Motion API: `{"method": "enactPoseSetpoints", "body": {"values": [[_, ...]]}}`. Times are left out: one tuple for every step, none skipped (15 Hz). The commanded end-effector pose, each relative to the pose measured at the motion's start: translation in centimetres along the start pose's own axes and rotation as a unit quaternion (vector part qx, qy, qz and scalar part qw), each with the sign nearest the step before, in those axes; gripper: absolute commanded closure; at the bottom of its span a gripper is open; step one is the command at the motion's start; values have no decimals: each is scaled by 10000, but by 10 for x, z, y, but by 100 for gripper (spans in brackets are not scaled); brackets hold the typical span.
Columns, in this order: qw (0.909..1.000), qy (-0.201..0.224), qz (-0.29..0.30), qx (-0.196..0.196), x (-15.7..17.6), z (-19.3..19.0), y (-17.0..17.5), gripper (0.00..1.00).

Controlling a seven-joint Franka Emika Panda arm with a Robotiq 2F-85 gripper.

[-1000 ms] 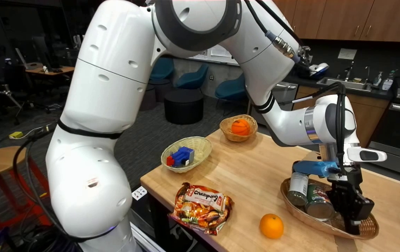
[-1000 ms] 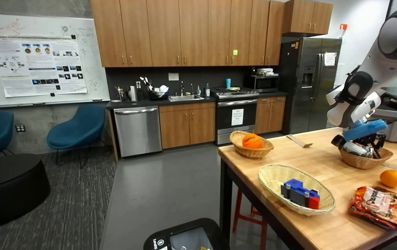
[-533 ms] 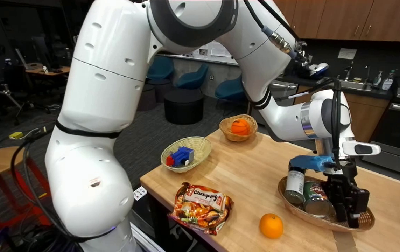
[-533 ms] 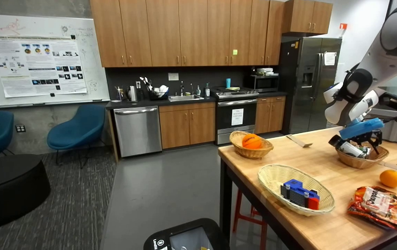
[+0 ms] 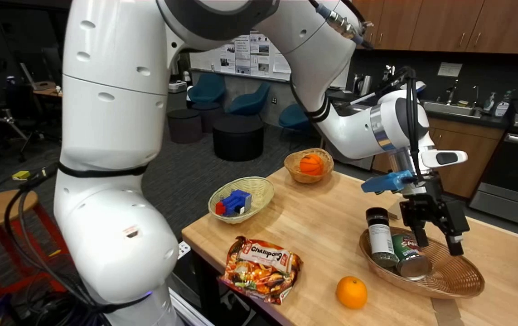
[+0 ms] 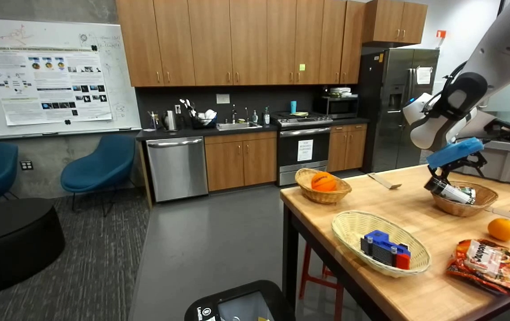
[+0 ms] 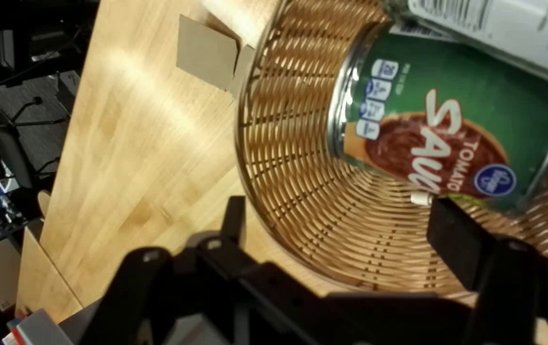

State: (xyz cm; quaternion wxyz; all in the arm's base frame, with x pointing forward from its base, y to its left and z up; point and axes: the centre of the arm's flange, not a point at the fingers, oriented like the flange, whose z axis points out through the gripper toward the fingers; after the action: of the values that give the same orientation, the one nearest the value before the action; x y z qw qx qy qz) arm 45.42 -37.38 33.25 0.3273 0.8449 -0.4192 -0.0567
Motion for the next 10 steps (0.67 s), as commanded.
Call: {"method": "enactPoseSetpoints", "body": {"values": [[9997, 205, 20, -117, -21, -36, 12, 0], [9996, 255, 22, -113, -23, -43, 13, 0], [9995, 302, 16, -80, -25, -50, 13, 0], [9994, 355, -12, -30, -28, -57, 12, 0], [9991, 414, -39, 59, -30, -64, 10, 0], [9985, 492, -105, 208, -34, -73, 5, 0], [9977, 570, -174, 330, -37, -81, 0, 0], [9963, 675, -251, 461, -42, -91, -9, 0], [9943, 802, -340, 615, -46, -101, -18, 0], [9914, 951, -430, 792, -50, -111, -28, 0]]}}
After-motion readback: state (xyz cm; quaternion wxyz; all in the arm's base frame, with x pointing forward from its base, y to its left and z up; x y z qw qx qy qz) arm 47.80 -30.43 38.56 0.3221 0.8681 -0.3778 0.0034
